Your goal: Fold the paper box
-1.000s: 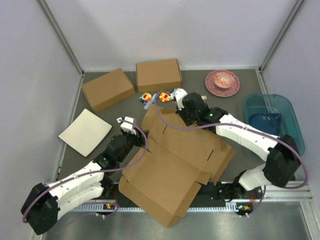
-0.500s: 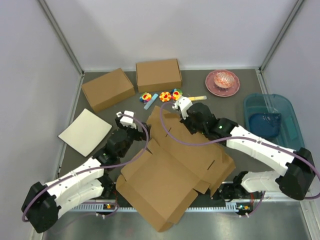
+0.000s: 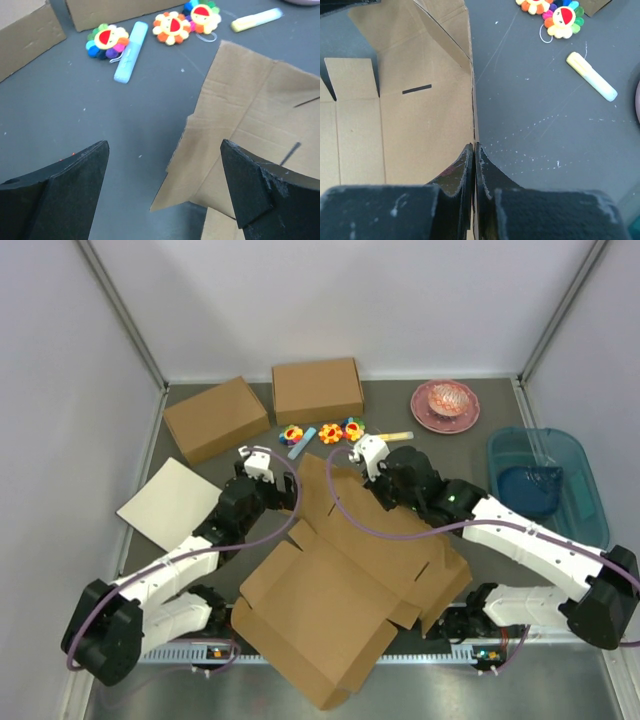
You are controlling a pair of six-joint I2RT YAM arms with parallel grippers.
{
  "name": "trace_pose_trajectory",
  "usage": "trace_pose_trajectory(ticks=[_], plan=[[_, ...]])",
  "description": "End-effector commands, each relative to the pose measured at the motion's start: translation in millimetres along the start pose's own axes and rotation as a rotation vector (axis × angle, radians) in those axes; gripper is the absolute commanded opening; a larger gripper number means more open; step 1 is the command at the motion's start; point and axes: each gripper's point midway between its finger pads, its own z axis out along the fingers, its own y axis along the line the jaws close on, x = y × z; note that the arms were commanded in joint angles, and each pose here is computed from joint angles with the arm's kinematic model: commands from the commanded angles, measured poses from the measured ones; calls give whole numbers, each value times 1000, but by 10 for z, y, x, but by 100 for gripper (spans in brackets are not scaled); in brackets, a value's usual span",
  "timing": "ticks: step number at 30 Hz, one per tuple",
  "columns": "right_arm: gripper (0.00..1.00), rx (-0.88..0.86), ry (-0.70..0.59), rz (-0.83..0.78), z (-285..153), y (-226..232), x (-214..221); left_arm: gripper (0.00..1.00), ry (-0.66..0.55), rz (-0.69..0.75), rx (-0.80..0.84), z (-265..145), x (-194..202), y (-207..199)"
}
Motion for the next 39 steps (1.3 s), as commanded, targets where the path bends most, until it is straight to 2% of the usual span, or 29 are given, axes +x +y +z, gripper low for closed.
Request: trace_pose_trajectory(ticks=[1,4,8,20,28,31,36,39], plan=[[0,9,-53,-51,-71,-48,-279,99,-263,-29,150,-142,-721,-282],[0,5,-44,-66,-48,-50,-329,99,-397,-23,250,-356,-974,-434],[0,-25,-48,-73,-37,11,-345,99,-457,33,379,-486,-1119,-658],[0,-44,-8,-127,-4,54,-357,97,-397,163,590,-288,-972,-1038],[0,-69,5,-148,35,108,-384,96,-394,196,621,-121,-1028,-1122],[0,-75,11,-150,49,119,-382,93,-378,206,644,-51,-1000,-1166],[0,-61,17,-152,58,100,-374,78,-332,213,690,5,-870,-1248],[0,-53,15,-153,56,88,-383,73,-315,212,702,-25,-785,-1264]])
